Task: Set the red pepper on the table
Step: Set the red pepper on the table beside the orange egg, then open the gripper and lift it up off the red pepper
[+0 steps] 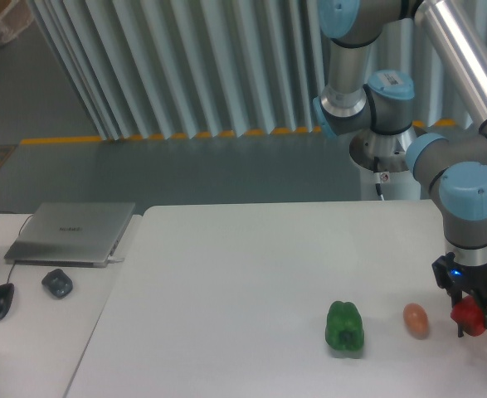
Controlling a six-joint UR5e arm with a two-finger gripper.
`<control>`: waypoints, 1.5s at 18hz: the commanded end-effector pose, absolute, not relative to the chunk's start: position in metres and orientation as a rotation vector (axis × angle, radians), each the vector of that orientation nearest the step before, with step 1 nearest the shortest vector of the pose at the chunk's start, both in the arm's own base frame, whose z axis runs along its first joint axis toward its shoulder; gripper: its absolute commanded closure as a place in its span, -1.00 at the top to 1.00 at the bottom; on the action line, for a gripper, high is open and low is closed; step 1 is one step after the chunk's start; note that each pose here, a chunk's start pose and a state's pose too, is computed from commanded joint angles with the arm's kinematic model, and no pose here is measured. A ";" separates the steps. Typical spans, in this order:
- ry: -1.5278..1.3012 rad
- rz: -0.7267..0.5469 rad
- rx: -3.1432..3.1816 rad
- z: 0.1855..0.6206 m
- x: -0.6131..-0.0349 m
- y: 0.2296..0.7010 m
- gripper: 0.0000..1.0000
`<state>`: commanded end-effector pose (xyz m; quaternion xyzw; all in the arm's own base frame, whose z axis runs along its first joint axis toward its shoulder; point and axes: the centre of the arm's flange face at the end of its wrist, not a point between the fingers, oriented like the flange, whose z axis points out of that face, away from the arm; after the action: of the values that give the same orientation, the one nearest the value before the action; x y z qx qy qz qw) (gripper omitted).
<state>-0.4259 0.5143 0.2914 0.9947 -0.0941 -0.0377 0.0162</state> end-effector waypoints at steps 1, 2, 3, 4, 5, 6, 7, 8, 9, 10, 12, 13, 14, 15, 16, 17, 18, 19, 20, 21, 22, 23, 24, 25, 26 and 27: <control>-0.293 -0.106 3.091 0.288 -0.424 0.513 -0.08; -0.293 -0.095 3.085 0.283 -0.423 0.512 -0.08; -0.293 -0.091 3.083 0.281 -0.423 0.512 -0.08; -0.293 -0.091 3.083 0.280 -0.424 0.512 -0.08; -0.293 -0.089 3.082 0.280 -0.423 0.512 -0.07; -0.293 -0.091 3.083 0.280 -0.424 0.512 0.02; -0.290 -0.095 3.085 0.282 -0.424 0.513 0.13; -0.290 -0.095 3.085 0.282 -0.424 0.513 0.15; -0.290 -0.099 3.084 0.283 -0.424 0.512 0.31; -0.297 -0.101 3.084 0.283 -0.423 0.513 0.66; -0.300 -0.111 3.088 0.287 -0.423 0.513 0.89; -0.302 -0.112 3.089 0.288 -0.423 0.513 0.91; -0.297 -0.116 3.091 0.290 -0.424 0.512 0.97; -0.302 -0.120 3.092 0.292 -0.423 0.513 0.98; -0.307 -0.128 3.094 0.295 -0.423 0.513 0.99; -0.316 -0.150 3.101 0.305 -0.423 0.513 1.00; -0.328 -0.175 3.111 0.315 -0.423 0.513 1.00; -0.352 -0.211 3.122 0.325 -0.424 0.514 1.00; -0.432 -0.247 3.119 0.340 -0.424 0.515 1.00; -0.489 -0.260 3.111 0.345 -0.424 0.514 1.00; -0.580 -0.280 3.092 0.353 -0.422 0.513 1.00; -0.647 -0.287 3.073 0.356 -0.423 0.513 1.00; -0.714 -0.289 3.051 0.358 -0.421 0.512 1.00; -0.734 -0.291 3.049 0.362 -0.419 0.511 1.00; -0.753 -0.292 3.047 0.366 -0.418 0.509 1.00; -0.798 -0.277 3.027 0.366 -0.417 0.507 1.00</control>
<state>-0.4172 0.5069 0.3663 0.9632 -0.2539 -0.0881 -0.0007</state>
